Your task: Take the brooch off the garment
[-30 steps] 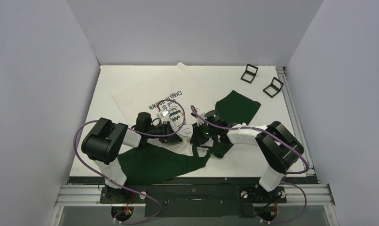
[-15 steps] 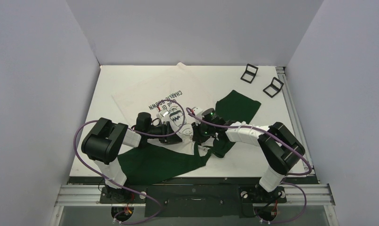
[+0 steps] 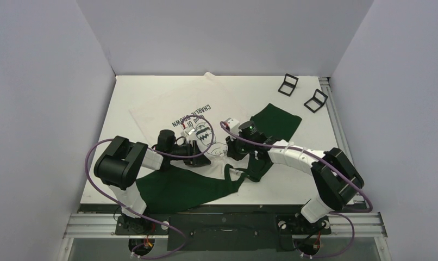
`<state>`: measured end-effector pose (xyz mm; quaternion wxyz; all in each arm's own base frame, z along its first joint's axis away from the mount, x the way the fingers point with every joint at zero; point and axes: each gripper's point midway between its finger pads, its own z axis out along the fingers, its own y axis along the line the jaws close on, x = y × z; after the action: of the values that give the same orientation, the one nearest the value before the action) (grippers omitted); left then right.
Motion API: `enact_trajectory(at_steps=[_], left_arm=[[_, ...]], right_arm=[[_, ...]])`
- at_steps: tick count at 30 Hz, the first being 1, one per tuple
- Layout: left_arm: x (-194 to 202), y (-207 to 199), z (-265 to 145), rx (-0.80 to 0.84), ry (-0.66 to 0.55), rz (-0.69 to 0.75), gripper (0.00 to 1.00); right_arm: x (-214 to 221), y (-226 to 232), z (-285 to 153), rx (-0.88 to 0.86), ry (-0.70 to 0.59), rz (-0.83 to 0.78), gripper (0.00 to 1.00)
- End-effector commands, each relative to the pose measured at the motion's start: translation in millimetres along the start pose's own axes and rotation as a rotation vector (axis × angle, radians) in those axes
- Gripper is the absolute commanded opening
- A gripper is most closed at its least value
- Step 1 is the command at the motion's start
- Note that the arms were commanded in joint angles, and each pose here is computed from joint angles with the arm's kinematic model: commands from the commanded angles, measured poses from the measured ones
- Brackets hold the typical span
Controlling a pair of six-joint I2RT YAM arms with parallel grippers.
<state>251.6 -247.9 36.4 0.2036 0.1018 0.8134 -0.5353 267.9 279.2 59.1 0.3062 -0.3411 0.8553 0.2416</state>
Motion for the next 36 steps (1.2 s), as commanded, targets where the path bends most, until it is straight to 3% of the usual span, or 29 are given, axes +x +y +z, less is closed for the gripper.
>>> enact_trajectory(at_steps=[1, 11, 15, 24, 36], left_arm=[[-24, -16, -3, 0.042, -0.054, 0.109, 0.49], [-66, -34, -23, 0.03, -0.172, 0.229, 0.75], [-80, -40, -26, 0.028, -0.21, 0.254, 0.99], [-85, -76, -22, 0.144, -0.244, 0.24, 0.96], [-77, -111, -37, 0.316, -0.316, 0.225, 0.96]], right_arm=[[-51, 3, -26, -0.028, -0.158, -0.048, 0.0], [-94, 35, -62, -0.352, -0.339, 0.123, 0.0], [-124, 58, -84, -0.514, -0.455, 0.187, 0.0], [-151, 87, -115, -0.78, -0.555, 0.412, 0.0], [-138, 81, -100, -0.761, -0.525, 0.449, 0.0]])
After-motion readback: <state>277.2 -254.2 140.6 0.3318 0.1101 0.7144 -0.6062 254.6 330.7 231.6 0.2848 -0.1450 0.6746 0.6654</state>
